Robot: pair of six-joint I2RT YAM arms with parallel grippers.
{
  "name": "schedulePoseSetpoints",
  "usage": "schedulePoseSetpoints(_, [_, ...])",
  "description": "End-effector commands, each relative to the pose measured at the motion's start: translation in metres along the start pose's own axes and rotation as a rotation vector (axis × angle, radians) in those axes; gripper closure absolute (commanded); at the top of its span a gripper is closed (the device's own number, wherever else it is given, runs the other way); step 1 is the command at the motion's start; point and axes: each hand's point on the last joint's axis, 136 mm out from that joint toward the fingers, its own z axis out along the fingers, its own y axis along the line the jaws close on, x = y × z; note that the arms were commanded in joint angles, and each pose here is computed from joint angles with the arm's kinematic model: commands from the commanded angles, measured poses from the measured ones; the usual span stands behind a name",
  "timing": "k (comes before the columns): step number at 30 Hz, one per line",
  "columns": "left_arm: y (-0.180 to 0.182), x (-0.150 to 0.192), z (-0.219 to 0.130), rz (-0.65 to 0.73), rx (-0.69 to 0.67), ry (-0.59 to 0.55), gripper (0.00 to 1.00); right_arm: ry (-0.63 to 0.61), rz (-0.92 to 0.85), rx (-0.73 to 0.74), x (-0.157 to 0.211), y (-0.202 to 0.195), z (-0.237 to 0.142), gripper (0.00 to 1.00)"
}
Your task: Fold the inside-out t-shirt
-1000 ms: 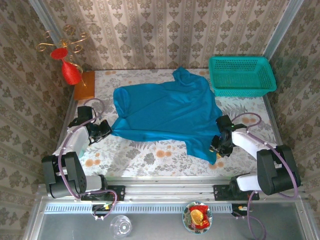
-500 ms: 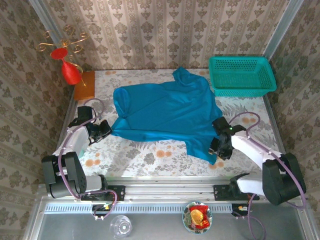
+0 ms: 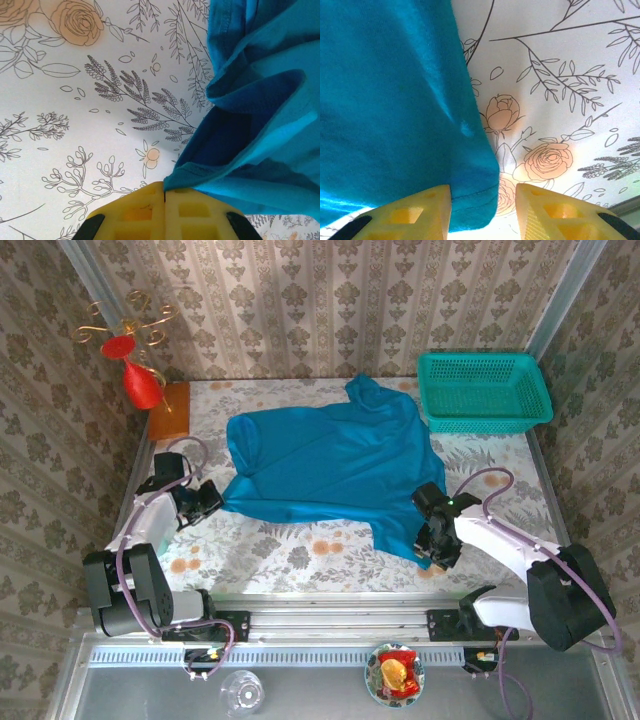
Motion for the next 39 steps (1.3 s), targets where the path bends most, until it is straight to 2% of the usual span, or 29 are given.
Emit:
schedulePoseSetpoints(1, [-0.001,-0.002,-0.005,-0.018,0.009,-0.006,1.0,0.02,0.094,0.011,0.005,-0.003,0.011,0.6])
schedulePoseSetpoints(10, [0.001,-0.001,-0.005,-0.025,0.009,-0.003,1.0,0.072,0.156,0.052,0.014,-0.008,0.034,0.63])
schedulePoseSetpoints(15, [-0.001,-0.002,-0.007,-0.021,0.013,-0.01,1.0,0.06,0.165,0.04,0.012,-0.006,0.034,0.82])
schedulePoseSetpoints(19, [-0.009,-0.008,-0.015,-0.007,0.04,-0.035,1.0,-0.019,0.146,-0.014,-0.004,0.005,0.011,1.0])
schedulePoseSetpoints(21, [-0.015,-0.013,-0.023,0.009,0.057,-0.059,1.0,-0.079,0.124,-0.071,-0.017,0.015,-0.008,1.0])
schedulePoseSetpoints(25, [-0.037,-0.029,-0.049,0.057,0.109,-0.117,1.0,-0.261,0.118,-0.259,-0.056,0.042,-0.07,1.0])
schedulePoseSetpoints(29, [-0.066,-0.05,-0.085,0.118,0.178,-0.196,1.0,-0.528,0.124,-0.42,-0.101,0.048,-0.167,1.0])
schedulePoseSetpoints(34, [-0.111,-0.069,-0.133,0.212,0.317,-0.281,1.0,-0.903,0.171,-0.505,-0.14,0.018,-0.306,1.0])
schedulePoseSetpoints(39, [-0.16,-0.084,-0.188,0.329,0.492,-0.406,1.0,-1.306,0.205,-0.544,-0.148,-0.026,-0.453,1.0])
